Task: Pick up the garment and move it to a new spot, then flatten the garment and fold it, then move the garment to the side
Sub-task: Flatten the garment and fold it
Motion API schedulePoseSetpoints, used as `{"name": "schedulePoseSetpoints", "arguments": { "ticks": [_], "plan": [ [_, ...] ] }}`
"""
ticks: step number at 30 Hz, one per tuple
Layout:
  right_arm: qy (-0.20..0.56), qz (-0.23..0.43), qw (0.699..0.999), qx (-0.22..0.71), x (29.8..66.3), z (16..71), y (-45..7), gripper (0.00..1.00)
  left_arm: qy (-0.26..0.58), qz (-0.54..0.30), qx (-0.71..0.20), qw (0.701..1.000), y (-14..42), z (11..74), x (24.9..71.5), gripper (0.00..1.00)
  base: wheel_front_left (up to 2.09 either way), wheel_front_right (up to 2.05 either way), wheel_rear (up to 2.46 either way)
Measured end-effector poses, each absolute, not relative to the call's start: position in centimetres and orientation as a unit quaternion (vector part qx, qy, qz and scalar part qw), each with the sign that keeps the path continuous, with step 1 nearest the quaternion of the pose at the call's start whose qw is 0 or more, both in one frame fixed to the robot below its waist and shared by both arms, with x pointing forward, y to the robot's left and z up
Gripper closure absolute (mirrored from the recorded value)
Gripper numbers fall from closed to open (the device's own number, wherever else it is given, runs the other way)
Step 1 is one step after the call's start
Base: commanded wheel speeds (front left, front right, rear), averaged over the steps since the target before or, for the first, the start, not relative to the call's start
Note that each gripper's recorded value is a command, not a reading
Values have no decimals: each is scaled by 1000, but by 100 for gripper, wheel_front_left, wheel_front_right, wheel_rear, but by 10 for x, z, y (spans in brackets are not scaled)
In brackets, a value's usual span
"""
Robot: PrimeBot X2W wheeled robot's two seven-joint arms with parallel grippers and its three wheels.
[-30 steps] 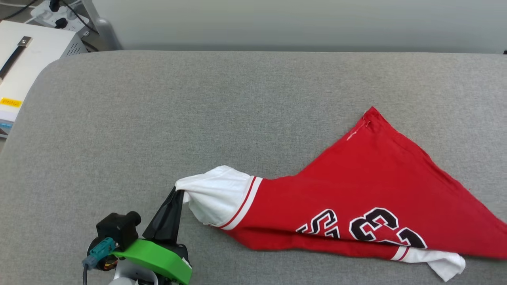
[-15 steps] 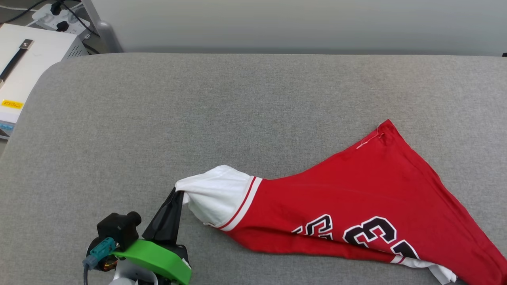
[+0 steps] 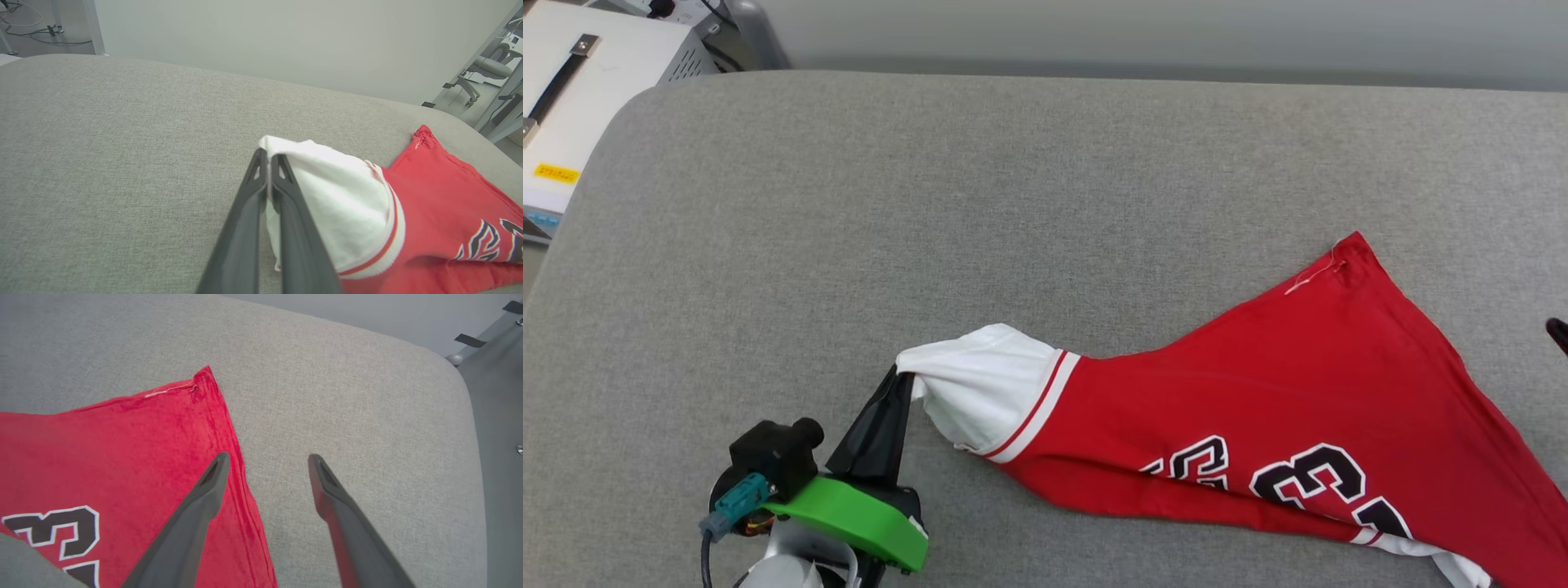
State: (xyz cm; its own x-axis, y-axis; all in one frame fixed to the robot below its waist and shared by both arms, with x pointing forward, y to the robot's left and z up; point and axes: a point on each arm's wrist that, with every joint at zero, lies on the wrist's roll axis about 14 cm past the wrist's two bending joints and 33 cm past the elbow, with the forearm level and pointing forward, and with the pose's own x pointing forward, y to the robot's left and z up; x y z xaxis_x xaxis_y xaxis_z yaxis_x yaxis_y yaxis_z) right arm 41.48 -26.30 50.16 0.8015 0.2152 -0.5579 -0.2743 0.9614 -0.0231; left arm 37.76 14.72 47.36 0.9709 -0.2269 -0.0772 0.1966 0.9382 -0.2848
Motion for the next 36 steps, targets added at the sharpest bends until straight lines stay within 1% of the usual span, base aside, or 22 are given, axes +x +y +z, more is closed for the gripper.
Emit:
{"name": "schedulePoseSetpoints", "arguments": {
  "ticks": [3, 7, 16, 22, 26, 29, 30, 31, 32, 36],
  "plan": [
    [303, 168, 935, -74, 435, 500, -237, 0, 55, -109, -138, 983, 146, 472, 384, 100, 0, 0, 0],
    [334, 194, 917, -99, 459, 490, -216, 0, 55, -112, -138, 982, 144, 471, 391, 100, 0, 0, 0],
    [415, 206, 877, -129, 508, 448, -195, 0, 60, -113, -135, 982, 143, 461, 406, 100, 0, 0, 0],
    [461, 213, 852, -128, 521, 406, -180, 0, 67, -111, -133, 983, 144, 452, 411, 100, 0, 0, 0],
    [493, 222, 831, -132, 515, 374, -174, 0, 71, -107, -131, 983, 147, 448, 414, 100, 0, 0, 0],
    [513, 220, 817, -145, 512, 359, -179, 0, 76, -102, -131, 983, 148, 444, 414, 100, 0, 0, 0],
    [518, 221, 814, -144, 511, 357, -179, 33, 77, -101, -131, 983, 149, 443, 414, 100, 0, 0, 0],
    [519, 223, 813, -140, 511, 356, -178, 72, 77, -100, -131, 983, 149, 443, 414, 100, 0, 0, 0],
    [517, 225, 815, -135, 512, 357, -177, 100, 77, -100, -131, 983, 149, 443, 414, 100, 0, 0, 0],
    [488, 236, 830, -131, 514, 363, -170, 100, 75, -100, -130, 984, 150, 444, 414, 100, 0, 0, 0]
  ]
}}
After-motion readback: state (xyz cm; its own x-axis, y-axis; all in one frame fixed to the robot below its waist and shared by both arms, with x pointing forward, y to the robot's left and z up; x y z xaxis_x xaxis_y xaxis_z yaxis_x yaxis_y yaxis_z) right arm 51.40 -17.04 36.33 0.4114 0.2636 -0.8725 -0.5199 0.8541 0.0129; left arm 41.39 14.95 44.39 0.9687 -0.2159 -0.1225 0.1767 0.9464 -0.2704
